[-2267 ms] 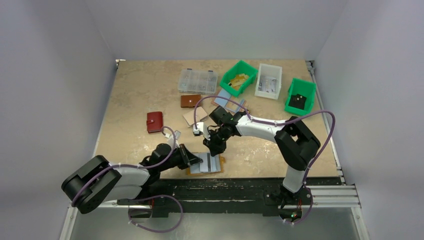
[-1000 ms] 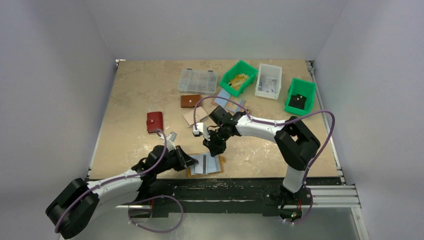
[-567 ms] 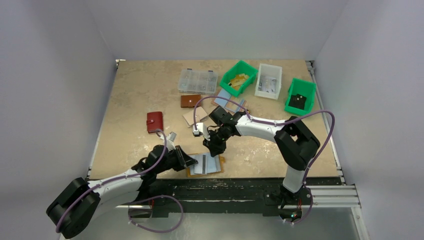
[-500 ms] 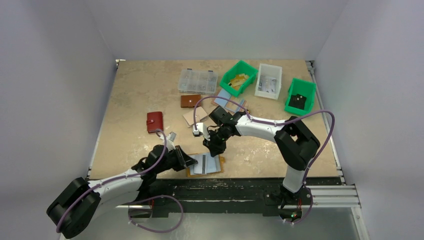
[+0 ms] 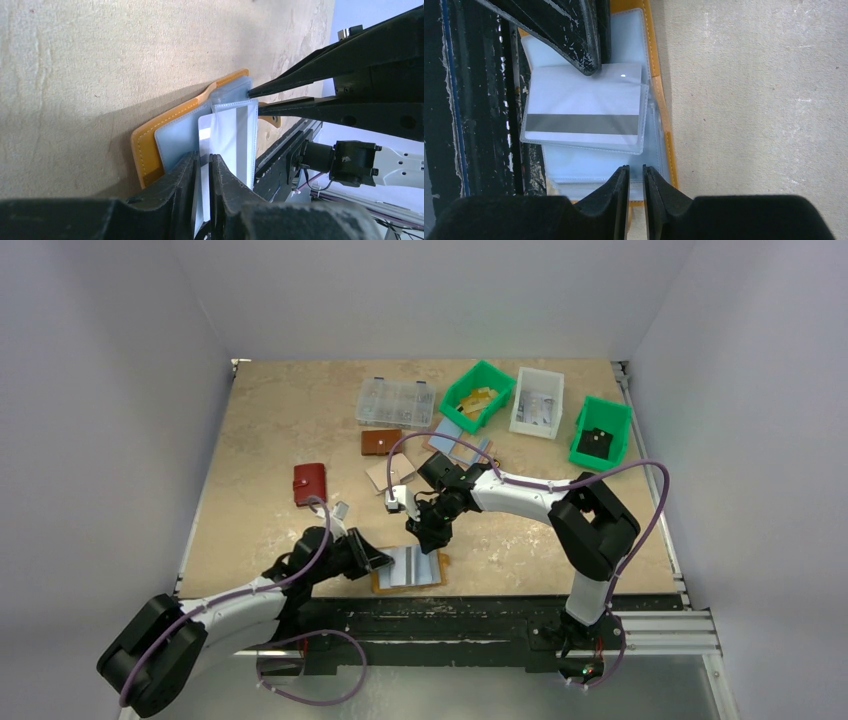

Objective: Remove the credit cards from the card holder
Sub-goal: Remove the credit card from the card holder.

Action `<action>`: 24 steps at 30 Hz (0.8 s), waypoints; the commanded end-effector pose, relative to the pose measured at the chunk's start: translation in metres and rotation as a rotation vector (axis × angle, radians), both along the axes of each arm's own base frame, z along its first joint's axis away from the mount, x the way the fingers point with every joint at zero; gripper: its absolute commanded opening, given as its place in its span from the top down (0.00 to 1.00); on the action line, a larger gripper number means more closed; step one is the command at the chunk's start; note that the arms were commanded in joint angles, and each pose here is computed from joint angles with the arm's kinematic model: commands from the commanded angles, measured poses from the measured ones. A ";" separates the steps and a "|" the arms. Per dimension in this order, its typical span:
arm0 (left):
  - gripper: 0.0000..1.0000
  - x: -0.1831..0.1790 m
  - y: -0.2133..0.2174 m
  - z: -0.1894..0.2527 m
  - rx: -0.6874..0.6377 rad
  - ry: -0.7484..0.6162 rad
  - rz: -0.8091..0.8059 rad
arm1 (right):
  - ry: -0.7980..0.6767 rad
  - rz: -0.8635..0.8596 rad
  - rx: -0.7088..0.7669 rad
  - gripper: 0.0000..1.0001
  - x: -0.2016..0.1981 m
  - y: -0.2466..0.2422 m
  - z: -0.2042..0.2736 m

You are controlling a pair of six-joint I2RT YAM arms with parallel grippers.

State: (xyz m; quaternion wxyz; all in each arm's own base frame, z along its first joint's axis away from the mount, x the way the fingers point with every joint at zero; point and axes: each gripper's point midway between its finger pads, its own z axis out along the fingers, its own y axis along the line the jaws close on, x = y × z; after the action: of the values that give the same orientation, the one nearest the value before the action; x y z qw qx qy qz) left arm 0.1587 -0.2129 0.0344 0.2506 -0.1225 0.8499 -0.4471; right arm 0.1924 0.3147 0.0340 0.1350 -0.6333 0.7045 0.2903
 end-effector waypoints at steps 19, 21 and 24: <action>0.74 -0.016 0.005 -0.019 -0.035 0.043 -0.027 | 0.001 -0.012 -0.199 0.74 -0.002 -0.038 -0.039; 0.74 -0.017 0.002 -0.016 -0.051 0.037 -0.038 | 0.001 -0.011 -0.199 0.74 -0.002 -0.038 -0.039; 0.72 -0.016 0.000 -0.012 -0.068 0.026 -0.046 | 0.004 -0.010 -0.199 0.74 -0.003 -0.038 -0.039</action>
State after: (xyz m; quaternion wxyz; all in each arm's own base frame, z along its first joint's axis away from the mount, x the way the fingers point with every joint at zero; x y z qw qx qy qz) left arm 0.1621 -0.2218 0.0376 0.2398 -0.1177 0.8405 -0.4713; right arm 0.1922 0.3145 0.0340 0.1341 -0.6332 0.7048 0.2902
